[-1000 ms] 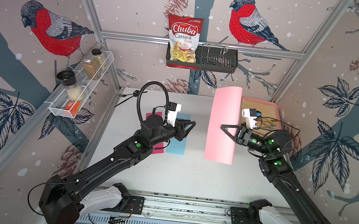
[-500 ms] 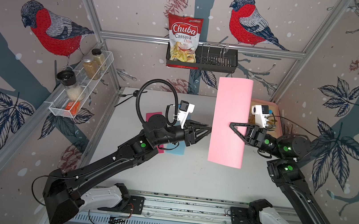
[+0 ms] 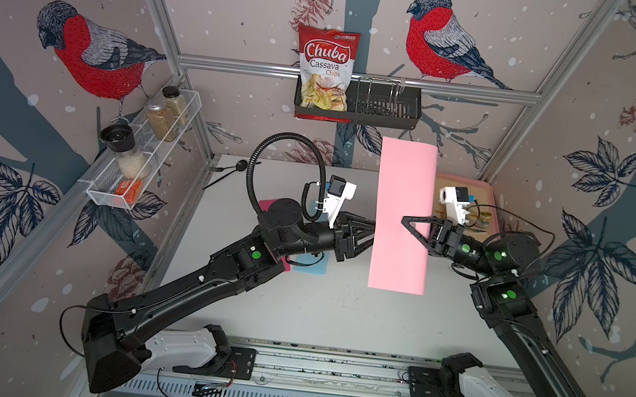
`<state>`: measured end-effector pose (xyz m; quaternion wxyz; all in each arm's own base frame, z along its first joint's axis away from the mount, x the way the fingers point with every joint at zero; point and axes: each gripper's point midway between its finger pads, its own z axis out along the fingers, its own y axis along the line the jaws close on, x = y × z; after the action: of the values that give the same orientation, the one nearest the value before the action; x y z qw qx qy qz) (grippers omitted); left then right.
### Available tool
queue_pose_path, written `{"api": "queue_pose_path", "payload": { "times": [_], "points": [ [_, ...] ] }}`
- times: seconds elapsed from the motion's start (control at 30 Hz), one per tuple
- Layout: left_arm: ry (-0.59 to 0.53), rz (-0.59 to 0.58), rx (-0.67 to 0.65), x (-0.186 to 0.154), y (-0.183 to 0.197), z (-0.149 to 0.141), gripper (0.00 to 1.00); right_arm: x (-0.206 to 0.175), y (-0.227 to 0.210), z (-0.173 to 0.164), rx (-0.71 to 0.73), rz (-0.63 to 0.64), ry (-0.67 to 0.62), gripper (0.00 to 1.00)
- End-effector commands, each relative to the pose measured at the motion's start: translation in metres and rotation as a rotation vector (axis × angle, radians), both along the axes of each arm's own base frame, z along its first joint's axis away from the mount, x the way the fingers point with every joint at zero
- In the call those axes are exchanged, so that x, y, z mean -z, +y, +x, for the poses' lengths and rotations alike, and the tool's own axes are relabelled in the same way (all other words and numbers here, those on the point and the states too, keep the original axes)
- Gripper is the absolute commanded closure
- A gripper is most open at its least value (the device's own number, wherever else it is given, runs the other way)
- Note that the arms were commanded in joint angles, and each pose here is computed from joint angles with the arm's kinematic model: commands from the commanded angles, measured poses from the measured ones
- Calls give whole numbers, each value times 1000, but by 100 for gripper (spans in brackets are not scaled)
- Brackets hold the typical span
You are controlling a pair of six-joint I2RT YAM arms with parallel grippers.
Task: Fold the rectangular paper in half along the long edge
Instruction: Fold the paper.
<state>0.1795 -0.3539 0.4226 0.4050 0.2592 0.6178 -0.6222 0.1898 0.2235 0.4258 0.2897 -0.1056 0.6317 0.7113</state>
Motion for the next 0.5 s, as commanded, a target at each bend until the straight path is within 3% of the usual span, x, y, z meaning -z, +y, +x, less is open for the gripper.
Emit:
{"api": "queue_pose_path", "payload": {
  "times": [0.0,0.23,0.47],
  "points": [
    [-26,27,-1,2,-6,0,59,-8,-1,-2,3,10,-41,62],
    [-29,55,1,6,-13,-1,53,-10,-1,-2,3,11,-46,62],
    [-31,72,18,8,-20,-3,57,-10,0,0,4,14,-50,62]
  ]
}}
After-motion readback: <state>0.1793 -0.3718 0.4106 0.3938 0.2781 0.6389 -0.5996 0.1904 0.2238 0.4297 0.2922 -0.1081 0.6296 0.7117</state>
